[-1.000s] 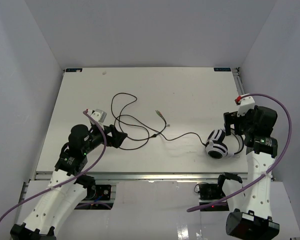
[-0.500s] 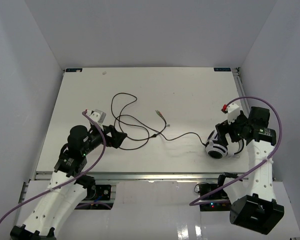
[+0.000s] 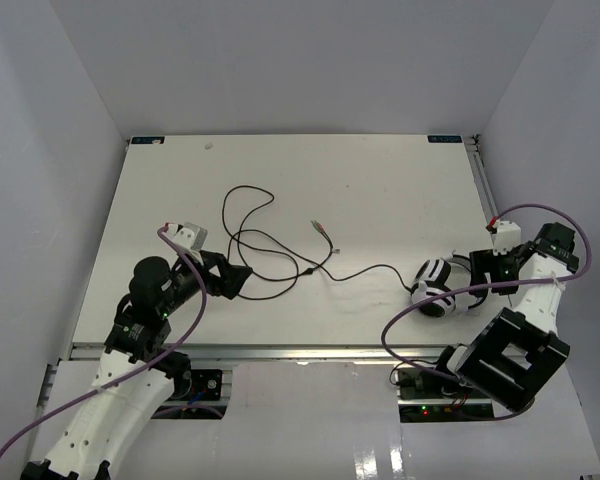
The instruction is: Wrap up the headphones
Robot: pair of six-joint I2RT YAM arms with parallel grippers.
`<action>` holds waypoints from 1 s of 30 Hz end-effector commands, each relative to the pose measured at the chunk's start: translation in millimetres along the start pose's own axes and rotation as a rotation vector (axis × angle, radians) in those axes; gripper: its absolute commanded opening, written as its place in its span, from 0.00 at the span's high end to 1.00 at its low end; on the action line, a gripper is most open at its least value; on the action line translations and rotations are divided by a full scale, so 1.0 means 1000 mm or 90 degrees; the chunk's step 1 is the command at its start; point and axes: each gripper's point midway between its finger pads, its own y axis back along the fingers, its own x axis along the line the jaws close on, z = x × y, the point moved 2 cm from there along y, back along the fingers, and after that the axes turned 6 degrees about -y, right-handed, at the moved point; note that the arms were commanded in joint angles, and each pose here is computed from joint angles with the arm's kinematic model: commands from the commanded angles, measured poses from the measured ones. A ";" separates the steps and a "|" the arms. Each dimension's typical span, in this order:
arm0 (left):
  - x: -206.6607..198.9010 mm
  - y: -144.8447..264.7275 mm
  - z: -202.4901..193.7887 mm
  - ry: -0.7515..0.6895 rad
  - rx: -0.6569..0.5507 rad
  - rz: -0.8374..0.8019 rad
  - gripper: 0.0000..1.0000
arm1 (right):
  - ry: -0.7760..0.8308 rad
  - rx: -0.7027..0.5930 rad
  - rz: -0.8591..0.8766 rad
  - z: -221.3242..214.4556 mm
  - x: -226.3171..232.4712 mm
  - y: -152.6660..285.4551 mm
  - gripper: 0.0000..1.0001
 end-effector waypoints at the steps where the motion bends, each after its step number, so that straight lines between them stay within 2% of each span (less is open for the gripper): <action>1: -0.003 0.001 -0.001 -0.006 -0.004 -0.014 0.02 | -0.043 -0.008 -0.089 -0.002 -0.034 -0.007 0.17; 7: -0.004 0.000 -0.002 -0.006 -0.001 -0.018 0.02 | -0.130 0.010 -0.054 -0.010 -0.033 -0.039 0.36; 12: -0.003 -0.002 -0.005 -0.002 0.009 -0.016 0.02 | -0.151 0.035 -0.033 -0.023 -0.031 -0.059 0.45; 17: -0.001 -0.004 -0.007 0.001 0.018 -0.012 0.02 | -0.156 0.052 -0.016 -0.033 -0.028 -0.073 0.46; 24: 0.000 -0.005 -0.009 0.003 0.024 -0.010 0.02 | -0.172 0.061 -0.008 -0.039 -0.029 -0.087 0.61; 27: 0.000 -0.005 -0.009 0.003 0.024 -0.010 0.02 | -0.179 0.060 -0.007 -0.040 -0.029 -0.091 0.72; 30: 0.000 -0.004 -0.009 0.003 0.024 -0.009 0.02 | -0.181 0.054 -0.002 -0.039 -0.027 -0.092 0.87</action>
